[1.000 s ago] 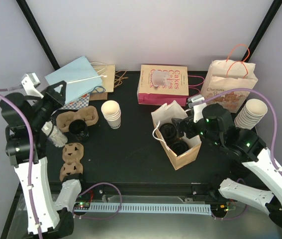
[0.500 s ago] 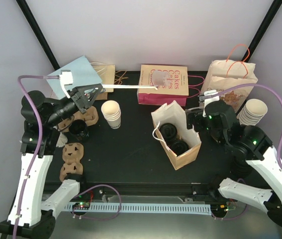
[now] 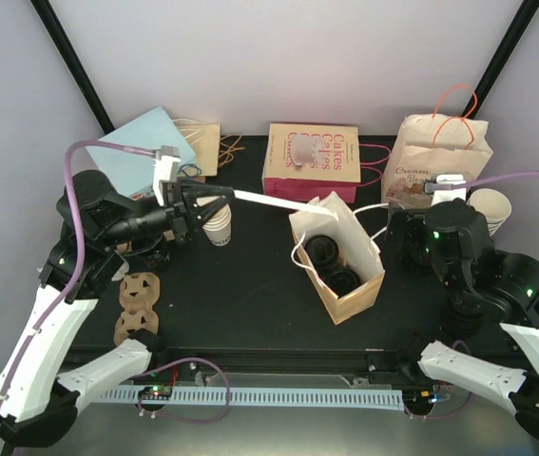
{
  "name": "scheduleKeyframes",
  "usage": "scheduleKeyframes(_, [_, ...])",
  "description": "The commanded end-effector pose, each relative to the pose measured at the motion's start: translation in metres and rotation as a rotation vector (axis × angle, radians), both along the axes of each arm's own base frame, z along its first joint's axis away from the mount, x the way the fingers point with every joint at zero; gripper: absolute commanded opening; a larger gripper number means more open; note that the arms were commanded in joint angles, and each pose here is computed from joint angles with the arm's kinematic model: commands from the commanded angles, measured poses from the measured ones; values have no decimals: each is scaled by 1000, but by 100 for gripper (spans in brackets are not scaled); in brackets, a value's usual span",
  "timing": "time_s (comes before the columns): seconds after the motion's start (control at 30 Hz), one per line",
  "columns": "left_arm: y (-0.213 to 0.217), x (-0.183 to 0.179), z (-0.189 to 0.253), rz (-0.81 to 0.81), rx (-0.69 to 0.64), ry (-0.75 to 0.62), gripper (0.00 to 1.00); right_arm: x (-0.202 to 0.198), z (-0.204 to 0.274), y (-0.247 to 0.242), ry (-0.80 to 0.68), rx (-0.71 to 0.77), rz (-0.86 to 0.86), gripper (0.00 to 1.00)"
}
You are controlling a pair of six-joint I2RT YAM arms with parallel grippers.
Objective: Pack the takeout coffee
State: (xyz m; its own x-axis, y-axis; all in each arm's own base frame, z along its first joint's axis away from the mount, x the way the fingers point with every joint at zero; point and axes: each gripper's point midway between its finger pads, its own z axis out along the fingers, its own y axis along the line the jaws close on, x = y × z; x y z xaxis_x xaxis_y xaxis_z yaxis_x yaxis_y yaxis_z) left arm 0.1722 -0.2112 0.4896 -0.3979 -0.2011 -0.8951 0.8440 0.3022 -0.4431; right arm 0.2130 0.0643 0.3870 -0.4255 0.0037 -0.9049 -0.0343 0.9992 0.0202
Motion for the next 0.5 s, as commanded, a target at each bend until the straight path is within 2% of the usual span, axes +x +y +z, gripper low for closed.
scheduleKeyframes(0.0, [-19, -17, -4, -47, 89, -63, 2, -4, 4, -15, -23, 13, -59, 98])
scheduleKeyframes(0.17, [-36, -24, -12, -59, 175, -75, 2, -7, 5, -18, -28, 19, -60, 99])
scheduleKeyframes(0.3, [-59, -35, -22, -101, 304, -103, 2, -7, 4, -19, -24, 5, -63, 100])
scheduleKeyframes(0.47, [-83, -29, -40, -78, 456, -115, 2, -8, 1, -18, -20, 12, -60, 100])
